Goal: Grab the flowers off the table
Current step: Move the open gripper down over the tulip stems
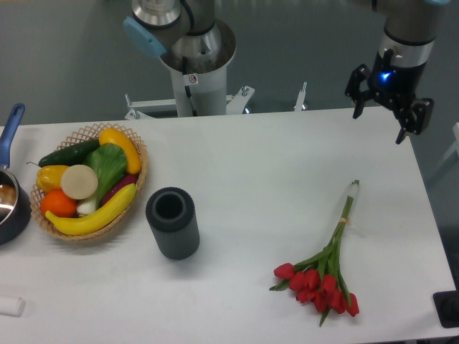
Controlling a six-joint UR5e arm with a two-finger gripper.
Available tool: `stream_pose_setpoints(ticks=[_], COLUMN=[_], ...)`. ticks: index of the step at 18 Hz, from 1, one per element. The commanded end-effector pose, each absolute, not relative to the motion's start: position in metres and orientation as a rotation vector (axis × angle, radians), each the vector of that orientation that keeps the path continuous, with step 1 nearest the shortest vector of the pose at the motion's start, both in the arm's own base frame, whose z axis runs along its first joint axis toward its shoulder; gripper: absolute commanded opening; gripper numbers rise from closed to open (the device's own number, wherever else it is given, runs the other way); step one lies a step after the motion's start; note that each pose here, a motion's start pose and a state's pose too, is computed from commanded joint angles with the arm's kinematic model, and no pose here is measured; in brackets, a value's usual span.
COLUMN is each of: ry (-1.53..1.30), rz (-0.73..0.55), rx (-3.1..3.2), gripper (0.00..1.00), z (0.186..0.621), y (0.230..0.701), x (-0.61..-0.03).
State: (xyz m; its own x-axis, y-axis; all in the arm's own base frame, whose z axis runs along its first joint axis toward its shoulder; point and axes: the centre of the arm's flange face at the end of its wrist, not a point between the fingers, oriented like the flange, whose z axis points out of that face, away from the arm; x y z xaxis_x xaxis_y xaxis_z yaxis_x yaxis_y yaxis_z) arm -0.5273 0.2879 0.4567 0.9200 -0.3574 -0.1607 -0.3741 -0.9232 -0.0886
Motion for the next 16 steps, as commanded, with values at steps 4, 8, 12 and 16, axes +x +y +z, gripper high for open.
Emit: stream_pose_setpoints(ticks=[4, 8, 12, 16], ry=[0.568, 0.544, 0.337, 0.205], rz=[0.197, 0.181, 0.185, 0.189], rx=[-2.966, -2.954, -2.972, -2.974], gripper=[1.00, 1.00, 1.00, 1.00], z=[0.450, 0.447, 0.445, 0.426], y=[0.288, 0.289, 0.297, 0.304], x=[-0.523, -0.522, -0.520, -0.515])
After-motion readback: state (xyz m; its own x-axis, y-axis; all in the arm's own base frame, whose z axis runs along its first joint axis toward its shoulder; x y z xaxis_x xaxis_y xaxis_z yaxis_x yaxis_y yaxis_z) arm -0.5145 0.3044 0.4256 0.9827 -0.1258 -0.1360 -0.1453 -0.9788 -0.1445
